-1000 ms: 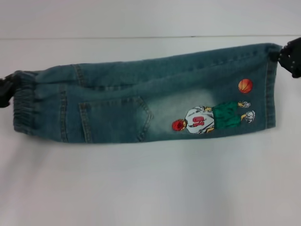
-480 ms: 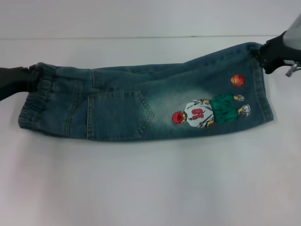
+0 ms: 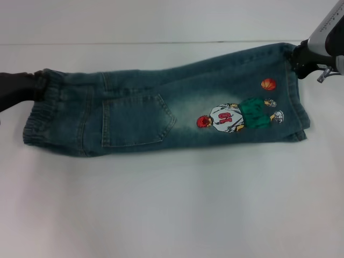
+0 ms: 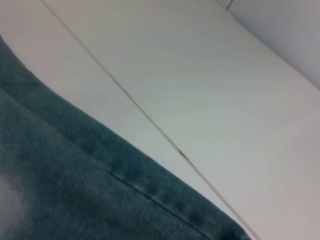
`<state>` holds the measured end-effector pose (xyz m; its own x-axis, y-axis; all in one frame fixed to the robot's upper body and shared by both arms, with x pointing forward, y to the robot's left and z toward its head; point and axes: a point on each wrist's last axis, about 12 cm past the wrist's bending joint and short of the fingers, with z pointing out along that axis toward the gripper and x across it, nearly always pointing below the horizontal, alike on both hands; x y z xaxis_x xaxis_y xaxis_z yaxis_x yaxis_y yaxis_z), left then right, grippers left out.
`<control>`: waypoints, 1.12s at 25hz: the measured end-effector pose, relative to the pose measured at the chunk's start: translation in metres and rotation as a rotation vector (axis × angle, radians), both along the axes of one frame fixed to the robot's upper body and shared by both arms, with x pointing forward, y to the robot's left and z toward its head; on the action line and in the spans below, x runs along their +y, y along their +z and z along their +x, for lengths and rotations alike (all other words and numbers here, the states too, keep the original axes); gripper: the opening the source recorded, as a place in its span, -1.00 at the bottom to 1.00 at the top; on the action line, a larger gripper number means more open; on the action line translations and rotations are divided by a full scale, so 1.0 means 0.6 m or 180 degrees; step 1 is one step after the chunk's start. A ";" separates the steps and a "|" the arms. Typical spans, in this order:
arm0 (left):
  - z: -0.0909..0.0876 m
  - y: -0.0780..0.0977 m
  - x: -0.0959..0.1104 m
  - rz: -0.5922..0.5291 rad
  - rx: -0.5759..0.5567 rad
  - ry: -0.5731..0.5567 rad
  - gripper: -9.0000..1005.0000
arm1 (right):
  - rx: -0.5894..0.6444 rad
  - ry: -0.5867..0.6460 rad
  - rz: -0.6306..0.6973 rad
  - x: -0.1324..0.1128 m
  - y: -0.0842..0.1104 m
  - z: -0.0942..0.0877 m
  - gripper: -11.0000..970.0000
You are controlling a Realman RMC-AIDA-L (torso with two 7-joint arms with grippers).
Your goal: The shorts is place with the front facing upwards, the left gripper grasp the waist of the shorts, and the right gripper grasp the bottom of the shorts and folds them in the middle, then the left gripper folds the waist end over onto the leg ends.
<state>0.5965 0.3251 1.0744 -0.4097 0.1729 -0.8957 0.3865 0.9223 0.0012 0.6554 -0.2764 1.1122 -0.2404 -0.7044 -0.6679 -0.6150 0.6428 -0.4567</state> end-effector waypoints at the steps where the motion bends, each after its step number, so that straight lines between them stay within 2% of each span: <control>1: 0.000 -0.001 -0.004 0.0049 0.0003 -0.0037 -0.86 | -0.0008 -0.0010 -0.0010 -0.001 -0.001 0.000 -0.84; 4: 0.001 -0.006 -0.007 0.0148 0.0013 -0.0014 -0.86 | -0.0040 -0.0054 -0.0066 -0.004 -0.005 -0.002 -0.83; 9: 0.002 -0.008 -0.002 0.0205 0.0013 0.0078 -0.59 | -0.0034 -0.0141 -0.0097 -0.018 -0.015 -0.011 -0.81; 15: -0.010 -0.001 0.010 0.0192 -0.0020 0.0018 -0.08 | -0.0067 -0.0236 -0.0011 -0.038 -0.014 -0.022 -0.26; 17: -0.035 0.002 0.018 0.0048 -0.0049 -0.0157 0.10 | -0.0067 -0.0148 0.0162 -0.043 -0.008 -0.035 -0.09; 19: -0.044 0.002 0.019 0.0010 -0.0065 -0.0229 0.28 | -0.0068 0.0038 0.0362 -0.047 -0.003 -0.055 0.09; 21: -0.069 -0.001 0.024 -0.0045 -0.0101 -0.0369 0.40 | -0.0080 0.0277 0.0606 -0.050 0.000 -0.082 0.40; 22: -0.085 -0.006 0.027 -0.0070 -0.0110 -0.0442 0.44 | -0.0078 0.0482 0.0783 -0.054 0.000 -0.108 0.56; 23: -0.100 -0.009 0.030 -0.0092 -0.0118 -0.0512 0.48 | -0.0078 0.0482 0.0783 -0.054 0.000 -0.108 0.57; 28: -0.164 -0.029 0.056 -0.0144 -0.0079 -0.0599 0.66 | -0.0051 0.0921 0.1110 -0.052 -0.011 -0.158 0.60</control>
<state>0.4982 0.3585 1.0569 -0.3518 0.2037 -0.9136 0.5525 0.8331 -0.0270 0.5608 -0.3076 1.1055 -0.0544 -0.4734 -0.8792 -0.7868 0.5625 -0.2542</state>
